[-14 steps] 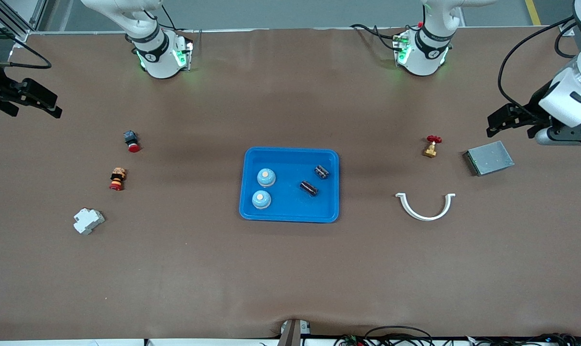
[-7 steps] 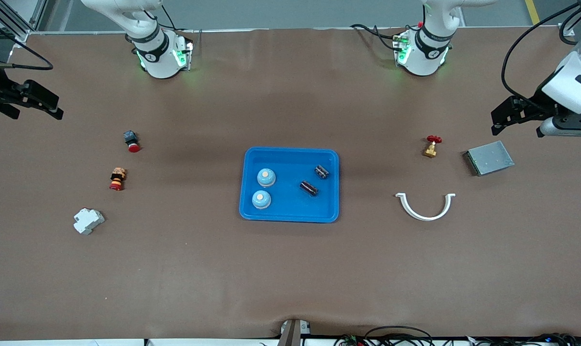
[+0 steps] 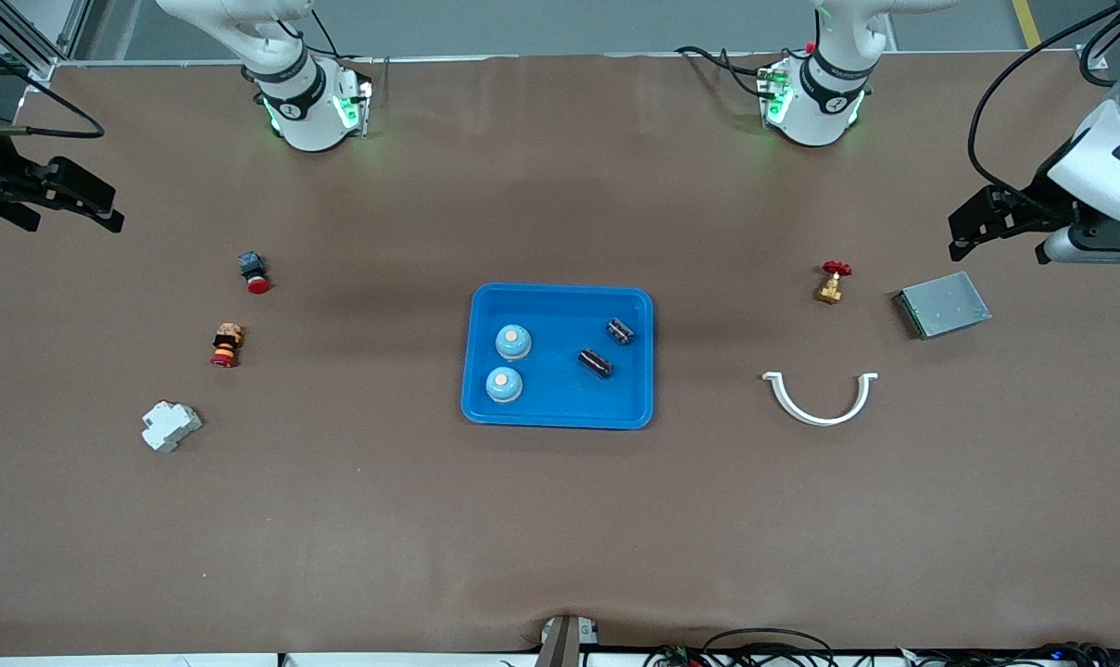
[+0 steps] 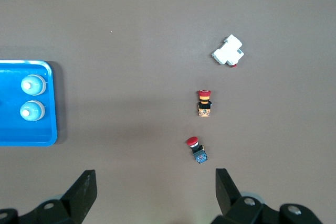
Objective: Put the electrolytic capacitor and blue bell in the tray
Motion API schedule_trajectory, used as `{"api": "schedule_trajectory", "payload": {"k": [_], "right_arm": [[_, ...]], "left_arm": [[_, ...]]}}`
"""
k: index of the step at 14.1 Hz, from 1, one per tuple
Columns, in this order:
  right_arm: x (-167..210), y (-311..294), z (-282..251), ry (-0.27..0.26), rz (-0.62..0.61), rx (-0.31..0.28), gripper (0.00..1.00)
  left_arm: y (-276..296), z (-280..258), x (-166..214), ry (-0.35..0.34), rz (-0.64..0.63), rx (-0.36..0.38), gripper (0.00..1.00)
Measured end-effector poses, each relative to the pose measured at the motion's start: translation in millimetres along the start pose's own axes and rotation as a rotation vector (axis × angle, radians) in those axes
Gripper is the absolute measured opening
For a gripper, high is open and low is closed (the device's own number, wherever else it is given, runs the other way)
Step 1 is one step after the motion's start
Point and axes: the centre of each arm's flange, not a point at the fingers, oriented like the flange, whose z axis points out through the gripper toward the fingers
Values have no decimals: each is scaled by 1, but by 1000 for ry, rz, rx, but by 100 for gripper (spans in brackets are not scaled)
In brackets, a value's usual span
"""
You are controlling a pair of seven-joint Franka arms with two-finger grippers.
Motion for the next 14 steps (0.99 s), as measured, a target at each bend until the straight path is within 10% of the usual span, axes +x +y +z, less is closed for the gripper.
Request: {"api": "schedule_trajectory", "payload": {"k": [14], "right_arm": [[0, -1, 0, -6, 5, 60, 100]], "left_arm": [[-8, 0, 0, -3, -20, -15, 100]]}}
